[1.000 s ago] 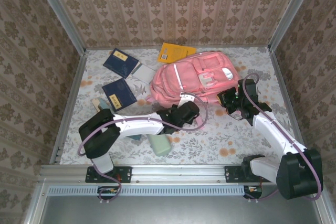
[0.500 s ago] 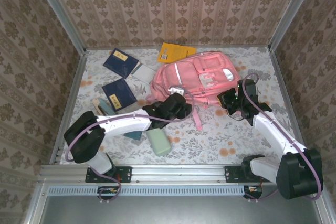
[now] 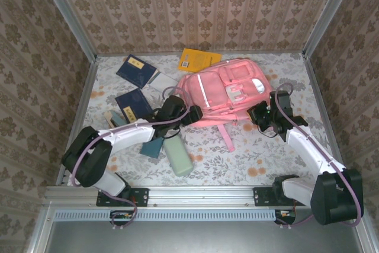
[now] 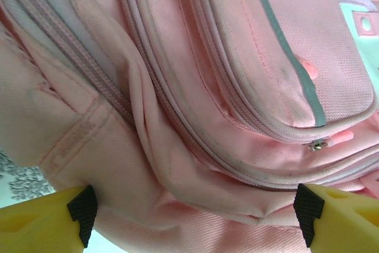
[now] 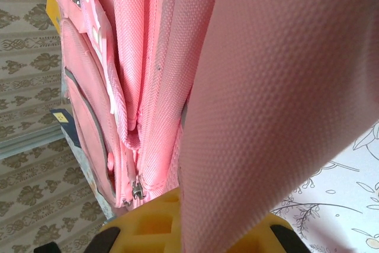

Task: Pack the student bag
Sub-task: Unzip the student bag at the top-right of the table.

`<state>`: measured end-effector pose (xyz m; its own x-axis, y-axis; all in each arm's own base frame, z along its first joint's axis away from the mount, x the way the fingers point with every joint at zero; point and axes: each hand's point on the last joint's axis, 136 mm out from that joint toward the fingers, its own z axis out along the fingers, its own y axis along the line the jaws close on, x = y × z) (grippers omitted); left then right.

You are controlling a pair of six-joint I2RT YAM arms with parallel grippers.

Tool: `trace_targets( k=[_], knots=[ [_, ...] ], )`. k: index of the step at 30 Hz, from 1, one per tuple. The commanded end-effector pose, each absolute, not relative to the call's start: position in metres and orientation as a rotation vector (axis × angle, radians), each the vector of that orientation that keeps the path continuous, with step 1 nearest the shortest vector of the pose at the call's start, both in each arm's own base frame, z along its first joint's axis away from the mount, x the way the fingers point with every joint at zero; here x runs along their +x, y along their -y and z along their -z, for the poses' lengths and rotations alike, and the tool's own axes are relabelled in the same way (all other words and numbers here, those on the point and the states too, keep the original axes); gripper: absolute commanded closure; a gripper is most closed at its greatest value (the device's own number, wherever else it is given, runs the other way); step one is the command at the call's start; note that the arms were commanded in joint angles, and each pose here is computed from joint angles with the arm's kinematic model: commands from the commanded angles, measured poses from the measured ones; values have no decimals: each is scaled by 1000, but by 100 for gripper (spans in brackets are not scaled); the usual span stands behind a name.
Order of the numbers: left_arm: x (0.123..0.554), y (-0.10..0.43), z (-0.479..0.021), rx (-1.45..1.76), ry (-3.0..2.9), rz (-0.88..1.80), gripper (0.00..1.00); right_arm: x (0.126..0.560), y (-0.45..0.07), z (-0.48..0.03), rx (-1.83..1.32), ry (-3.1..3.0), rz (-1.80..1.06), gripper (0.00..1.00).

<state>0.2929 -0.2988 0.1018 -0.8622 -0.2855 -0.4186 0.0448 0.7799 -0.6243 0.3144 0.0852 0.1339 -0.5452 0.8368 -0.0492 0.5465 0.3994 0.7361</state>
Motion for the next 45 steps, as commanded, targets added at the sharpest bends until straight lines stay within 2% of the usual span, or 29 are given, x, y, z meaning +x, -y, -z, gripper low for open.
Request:
trace_targets(
  k=[1,4,5,6,7,11,12,13,14,16,18,19,20,23,27,30,34,36,43,45],
  knots=[
    [289,313,-93,-269,-2551,968,10,321,-96,-159,1075,-2223,-1047,100],
    [294,321,-83,-298,-2580,977,11,321,-98,-161,1055,-2226,-1056,100],
    [296,323,-80,-303,-2597,964,16,321,-98,-162,1051,-2225,-1059,100],
    [297,326,-78,-295,-2604,963,25,321,-99,-162,1046,-2225,-1063,100],
    [298,328,-76,-293,-2610,959,42,322,-99,-162,1043,-2225,-1065,100],
    [301,323,-80,-311,-2590,924,91,322,-98,-158,1030,-2247,-1044,99],
    [302,321,-84,-310,-2583,911,99,321,-98,-156,1024,-2259,-1033,96],
    [302,319,-89,-311,-2576,898,100,320,-97,-153,1015,-2274,-1013,91],
    [304,317,-96,-310,-2562,892,100,318,-94,-149,1010,-2292,-983,81],
    [307,314,-110,-309,-2533,881,100,313,-91,-143,981,-2328,-931,78],
    [309,311,-123,-306,-2507,869,100,307,-85,-138,948,-2364,-861,70],
    [311,311,-127,-301,-2496,863,100,302,-82,-136,926,-2386,-819,60],
    [311,310,-131,-296,-2487,865,100,298,-78,-134,901,-2405,-775,55],
    [312,314,-137,-297,-2480,889,100,287,-70,-131,824,-2444,-669,50],
    [313,319,-148,-312,-2458,939,100,273,-70,-133,689,-2457,-582,46],
    [314,321,-162,-324,-2433,958,100,263,-75,-137,587,-2433,-531,47],
    [316,322,-179,-331,-2411,944,100,251,-95,-133,463,-2368,-587,60],
    [315,325,-184,-323,-2406,947,100,248,-106,-130,404,-2324,-618,62],
    [310,329,-179,-340,-2436,942,100,246,-144,-118,227,-2232,-713,63],
    [309,327,-178,-348,-2439,934,100,246,-143,-111,238,-2233,-703,59]
  ],
)
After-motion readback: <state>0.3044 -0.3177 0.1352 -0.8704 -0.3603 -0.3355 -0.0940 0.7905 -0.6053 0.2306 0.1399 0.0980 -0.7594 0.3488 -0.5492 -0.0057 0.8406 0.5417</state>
